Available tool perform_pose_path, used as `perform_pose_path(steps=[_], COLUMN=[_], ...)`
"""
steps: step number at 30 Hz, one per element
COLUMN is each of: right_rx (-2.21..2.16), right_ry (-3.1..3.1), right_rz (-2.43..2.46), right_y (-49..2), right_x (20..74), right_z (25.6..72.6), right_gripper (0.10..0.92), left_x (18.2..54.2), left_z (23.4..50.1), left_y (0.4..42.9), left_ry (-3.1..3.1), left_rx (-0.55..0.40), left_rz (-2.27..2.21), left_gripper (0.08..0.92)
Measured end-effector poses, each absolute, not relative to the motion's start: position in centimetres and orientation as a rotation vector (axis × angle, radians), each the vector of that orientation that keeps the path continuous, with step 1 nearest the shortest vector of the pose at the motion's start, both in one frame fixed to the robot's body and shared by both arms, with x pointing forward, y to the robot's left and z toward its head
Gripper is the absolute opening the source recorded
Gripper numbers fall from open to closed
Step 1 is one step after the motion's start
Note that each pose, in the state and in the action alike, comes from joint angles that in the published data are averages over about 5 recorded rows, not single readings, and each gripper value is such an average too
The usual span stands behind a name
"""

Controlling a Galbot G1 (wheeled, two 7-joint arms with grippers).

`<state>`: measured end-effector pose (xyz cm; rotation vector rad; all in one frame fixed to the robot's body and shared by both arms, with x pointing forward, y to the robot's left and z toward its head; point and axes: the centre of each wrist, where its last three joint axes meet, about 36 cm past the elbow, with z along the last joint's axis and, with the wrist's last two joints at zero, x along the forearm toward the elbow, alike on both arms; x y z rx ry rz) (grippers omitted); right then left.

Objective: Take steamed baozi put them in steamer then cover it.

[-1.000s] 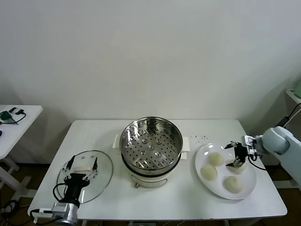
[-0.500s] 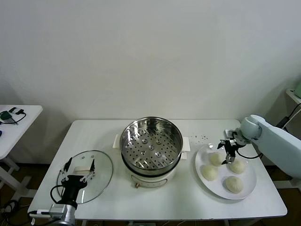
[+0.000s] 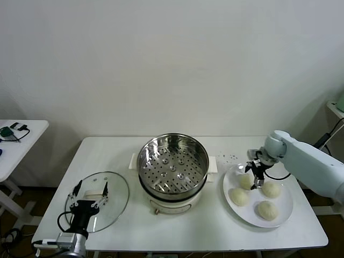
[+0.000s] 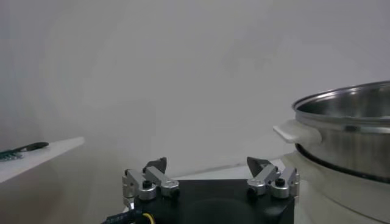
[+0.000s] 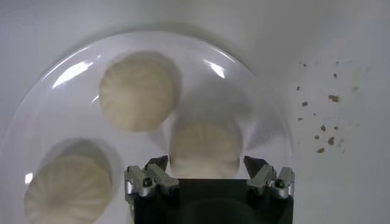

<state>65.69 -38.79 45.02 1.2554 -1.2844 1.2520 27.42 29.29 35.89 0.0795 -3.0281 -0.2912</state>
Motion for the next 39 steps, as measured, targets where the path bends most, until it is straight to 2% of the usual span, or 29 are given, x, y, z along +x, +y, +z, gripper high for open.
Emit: perform_pose_path(steps=[7, 20, 30, 39], right_rx=[1.267, 1.302, 1.437, 1.553], right_ry=[-1.277, -1.273, -1.168, -0.955], right_rz=[1.262, 1.317, 1.603, 1.944], right_y=[-38.5, -38.4, -34.1, -26.9], right_x=[65.9, 66.5, 69.4, 70.4], right_z=[45.1, 47.7, 58.3, 68.8], right_gripper=[0.722, 0.687, 0.687, 0.695], left_x=[27.4, 27.2, 26.9, 26.5], left_z=[35.8, 35.7, 35.8, 35.6], left_y=[29.3, 29.3, 29.3, 29.1], left_ry=[-3.025, -3.02, -3.017, -3.01], left_rx=[0.081, 0.08, 0.075, 0.066], left_rz=[-0.291, -0.293, -0.298, -0.293], left_gripper=[0.823, 0.823, 0.823, 0.823])
